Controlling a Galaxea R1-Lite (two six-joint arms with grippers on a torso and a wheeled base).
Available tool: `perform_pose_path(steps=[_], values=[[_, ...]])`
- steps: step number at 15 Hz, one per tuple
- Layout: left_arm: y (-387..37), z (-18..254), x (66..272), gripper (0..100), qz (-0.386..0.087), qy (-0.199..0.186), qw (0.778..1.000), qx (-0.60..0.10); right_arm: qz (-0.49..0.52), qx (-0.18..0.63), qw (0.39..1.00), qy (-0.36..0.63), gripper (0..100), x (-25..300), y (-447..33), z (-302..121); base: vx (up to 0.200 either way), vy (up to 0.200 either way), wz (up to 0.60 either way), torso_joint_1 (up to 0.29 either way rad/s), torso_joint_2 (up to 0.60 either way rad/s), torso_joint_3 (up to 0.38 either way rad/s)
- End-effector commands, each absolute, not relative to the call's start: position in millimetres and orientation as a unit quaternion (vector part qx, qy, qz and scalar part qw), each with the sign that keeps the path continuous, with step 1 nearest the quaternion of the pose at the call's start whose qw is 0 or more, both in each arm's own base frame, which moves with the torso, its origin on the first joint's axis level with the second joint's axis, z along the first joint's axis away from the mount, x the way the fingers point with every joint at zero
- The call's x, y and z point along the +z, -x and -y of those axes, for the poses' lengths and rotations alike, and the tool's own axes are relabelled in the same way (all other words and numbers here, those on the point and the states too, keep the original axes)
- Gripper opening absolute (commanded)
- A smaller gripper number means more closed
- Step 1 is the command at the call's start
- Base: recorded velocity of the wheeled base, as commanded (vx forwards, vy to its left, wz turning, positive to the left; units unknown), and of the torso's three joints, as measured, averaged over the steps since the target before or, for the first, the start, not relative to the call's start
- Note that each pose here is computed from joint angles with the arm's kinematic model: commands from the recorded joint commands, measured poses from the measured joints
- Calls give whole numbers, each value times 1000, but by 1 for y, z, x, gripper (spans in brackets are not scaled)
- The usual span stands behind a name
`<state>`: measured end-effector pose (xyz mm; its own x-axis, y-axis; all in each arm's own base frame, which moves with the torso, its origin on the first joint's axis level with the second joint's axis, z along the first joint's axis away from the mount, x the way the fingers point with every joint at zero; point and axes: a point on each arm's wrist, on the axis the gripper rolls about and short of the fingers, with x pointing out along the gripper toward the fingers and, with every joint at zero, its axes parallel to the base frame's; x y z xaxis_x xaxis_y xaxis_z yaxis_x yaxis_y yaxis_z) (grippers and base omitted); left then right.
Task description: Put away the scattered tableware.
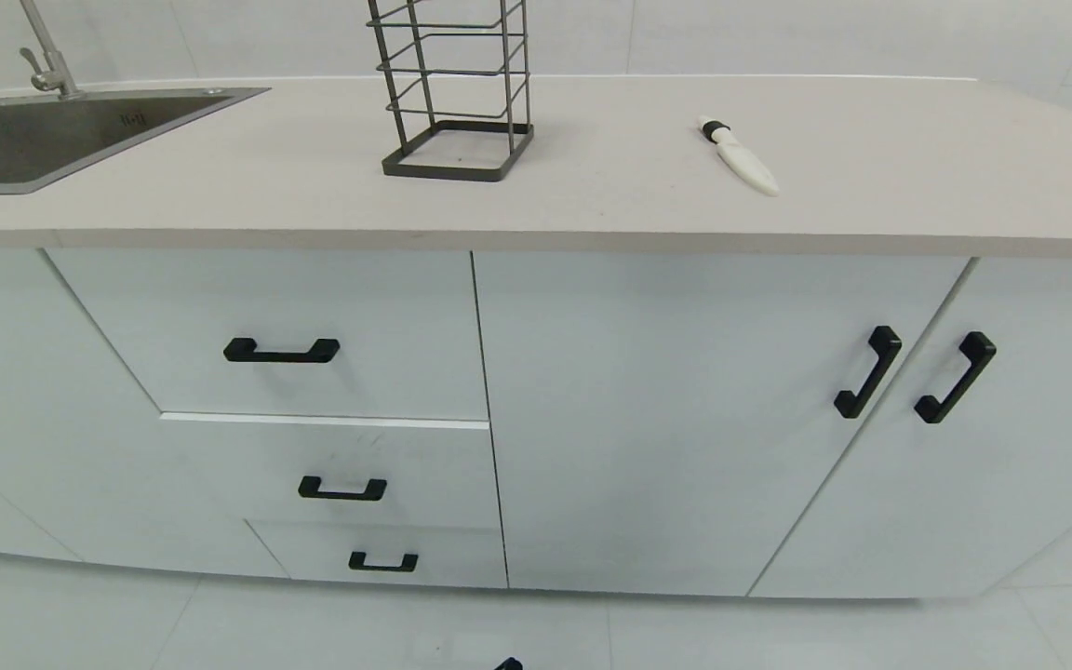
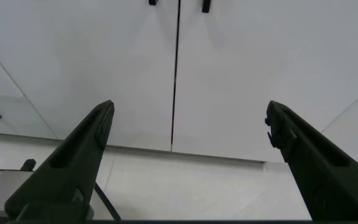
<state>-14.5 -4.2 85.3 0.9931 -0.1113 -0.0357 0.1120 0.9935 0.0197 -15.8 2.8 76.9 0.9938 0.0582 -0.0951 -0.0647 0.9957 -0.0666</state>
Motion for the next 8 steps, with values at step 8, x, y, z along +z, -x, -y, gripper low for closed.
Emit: perform_pose_path(steps=[8], values=[[17, 3, 82, 100, -9, 4, 1000, -28, -41, 38, 998, 36, 100, 77, 17, -3, 0, 0, -75, 0, 0, 0]])
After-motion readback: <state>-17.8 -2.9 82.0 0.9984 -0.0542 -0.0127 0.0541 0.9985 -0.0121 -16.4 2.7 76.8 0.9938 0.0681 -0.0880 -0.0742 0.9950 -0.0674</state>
